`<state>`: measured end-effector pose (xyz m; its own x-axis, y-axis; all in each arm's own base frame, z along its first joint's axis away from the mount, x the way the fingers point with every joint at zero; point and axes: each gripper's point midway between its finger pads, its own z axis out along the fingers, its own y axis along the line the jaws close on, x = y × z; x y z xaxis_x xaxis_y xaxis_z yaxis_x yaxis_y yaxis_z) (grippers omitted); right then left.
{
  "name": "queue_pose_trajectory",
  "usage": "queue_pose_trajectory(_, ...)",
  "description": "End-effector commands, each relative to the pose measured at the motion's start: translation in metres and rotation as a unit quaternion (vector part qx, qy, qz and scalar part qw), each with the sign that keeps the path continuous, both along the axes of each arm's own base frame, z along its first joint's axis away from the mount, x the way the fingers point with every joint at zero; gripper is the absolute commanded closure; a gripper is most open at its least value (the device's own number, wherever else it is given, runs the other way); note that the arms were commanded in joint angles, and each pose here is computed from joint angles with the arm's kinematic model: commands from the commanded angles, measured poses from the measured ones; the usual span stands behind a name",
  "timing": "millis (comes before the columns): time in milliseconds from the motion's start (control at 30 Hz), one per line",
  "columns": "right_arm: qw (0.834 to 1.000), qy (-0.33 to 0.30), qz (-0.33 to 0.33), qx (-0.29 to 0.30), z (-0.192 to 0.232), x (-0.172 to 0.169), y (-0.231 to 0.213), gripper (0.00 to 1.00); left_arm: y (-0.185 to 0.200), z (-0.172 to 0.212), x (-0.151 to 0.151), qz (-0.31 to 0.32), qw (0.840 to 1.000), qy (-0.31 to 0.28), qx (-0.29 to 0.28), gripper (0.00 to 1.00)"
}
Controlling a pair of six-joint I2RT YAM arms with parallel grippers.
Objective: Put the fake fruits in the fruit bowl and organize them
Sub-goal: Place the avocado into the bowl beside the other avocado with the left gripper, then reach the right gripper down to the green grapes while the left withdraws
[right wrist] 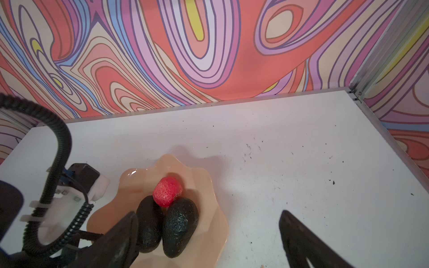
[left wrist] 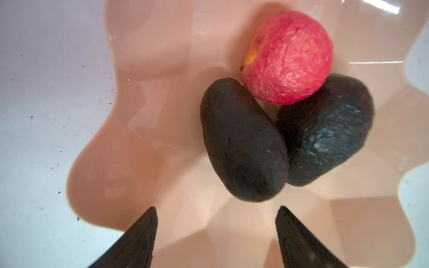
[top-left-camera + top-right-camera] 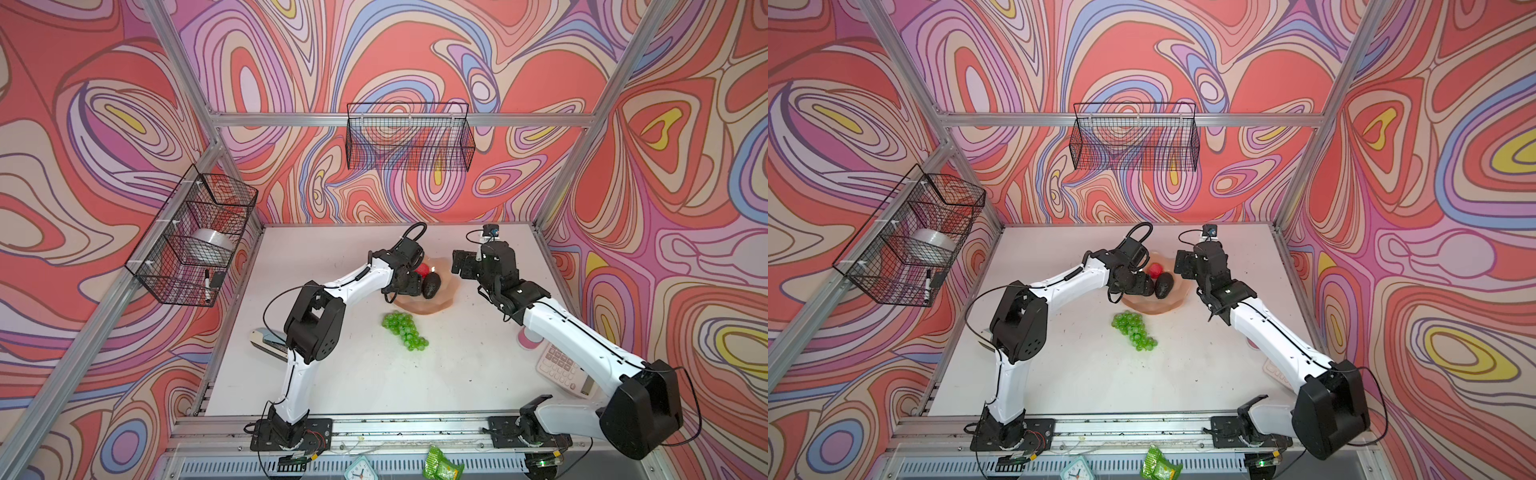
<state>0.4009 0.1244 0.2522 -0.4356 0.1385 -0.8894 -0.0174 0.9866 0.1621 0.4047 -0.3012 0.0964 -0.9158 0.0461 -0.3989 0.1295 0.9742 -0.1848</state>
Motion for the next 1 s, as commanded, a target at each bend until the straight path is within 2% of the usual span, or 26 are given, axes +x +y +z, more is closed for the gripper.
queue_pose_trajectory(0,1.0,0.008,0.029,-0.003,0.004,-0.005,0.005,0.03,0.019,0.07,0.013,0.033,0.995,-0.091,-0.022,0.18)
queue_pose_trajectory(100,0.996,0.031,0.084,0.016,-0.008,-0.014,0.024,0.06,0.053,0.101,0.012,0.074,0.986,-0.147,-0.032,0.16)
queue_pose_trajectory(200,0.988,0.06,0.134,0.04,-0.028,-0.027,0.051,0.09,0.094,0.126,0.003,0.121,0.97,-0.211,-0.03,0.13)
queue_pose_trajectory(300,0.981,0.082,0.177,0.017,-0.049,-0.047,0.086,0.1,0.136,0.143,-0.013,0.163,0.948,-0.273,-0.009,0.07)
queue_pose_trajectory(400,0.97,0.105,0.22,0.009,-0.069,-0.071,0.119,0.1,0.171,0.151,-0.031,0.196,0.93,-0.31,0.005,0.01)
queue_pose_trajectory(467,0.961,0.12,0.247,0.022,-0.082,-0.086,0.135,0.11,0.188,0.151,-0.04,0.216,0.922,-0.323,0.0,0.0)
queue_pose_trajectory(600,0.947,0.139,0.288,0.043,-0.097,-0.117,0.159,0.12,0.221,0.137,-0.056,0.264,0.913,-0.311,-0.012,0.0)
queue_pose_trajectory(733,0.937,0.171,0.301,0.048,-0.119,-0.139,0.167,0.12,0.237,0.127,-0.065,0.296,0.904,-0.307,-0.015,0.0)
queue_pose_trajectory(833,0.932,0.187,0.305,0.05,-0.132,-0.151,0.168,0.13,0.239,0.127,-0.066,0.303,0.902,-0.308,-0.019,0.0)
queue_pose_trajectory(967,0.932,0.201,0.297,0.047,-0.147,-0.152,0.168,0.13,0.24,0.121,-0.069,0.301,0.907,-0.295,-0.01,0.0)
